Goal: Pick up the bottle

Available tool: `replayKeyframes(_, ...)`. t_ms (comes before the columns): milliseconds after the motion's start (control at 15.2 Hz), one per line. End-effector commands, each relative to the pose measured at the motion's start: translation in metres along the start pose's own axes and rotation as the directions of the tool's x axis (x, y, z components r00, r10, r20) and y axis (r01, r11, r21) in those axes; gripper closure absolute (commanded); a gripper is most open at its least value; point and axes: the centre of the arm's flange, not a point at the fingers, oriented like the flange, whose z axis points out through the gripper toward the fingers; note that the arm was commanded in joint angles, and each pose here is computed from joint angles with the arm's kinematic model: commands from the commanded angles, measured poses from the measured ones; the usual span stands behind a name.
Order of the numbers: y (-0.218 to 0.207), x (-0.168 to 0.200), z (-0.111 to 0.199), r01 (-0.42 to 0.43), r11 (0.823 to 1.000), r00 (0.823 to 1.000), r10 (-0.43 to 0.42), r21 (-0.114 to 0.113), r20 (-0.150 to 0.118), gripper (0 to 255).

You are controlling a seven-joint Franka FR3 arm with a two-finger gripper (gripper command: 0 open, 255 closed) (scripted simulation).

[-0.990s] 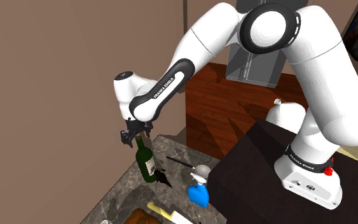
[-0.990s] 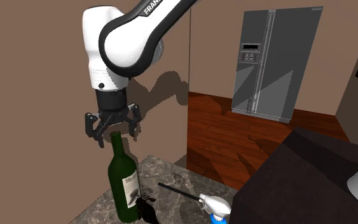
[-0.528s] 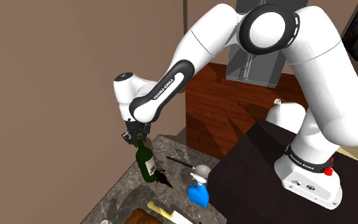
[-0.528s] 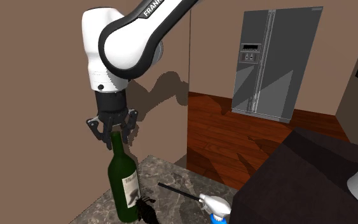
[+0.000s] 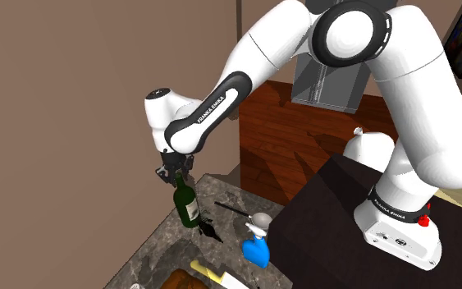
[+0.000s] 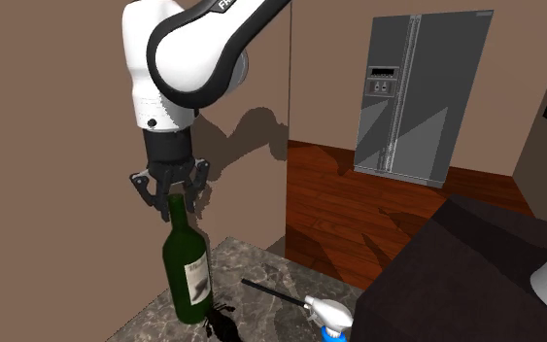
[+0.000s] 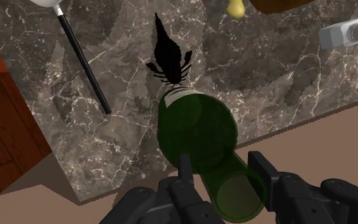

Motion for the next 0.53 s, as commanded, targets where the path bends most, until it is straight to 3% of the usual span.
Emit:
replayKeyframes(0, 0.0, -0.001, -0.01, 0.0, 1.0, 1.0, 0.0, 0.0, 0.0, 255)
replayKeyframes(462, -0.001, 0.0, -0.047, 0.0, 1.0, 1.0, 0.0, 0.0, 0.0, 255)
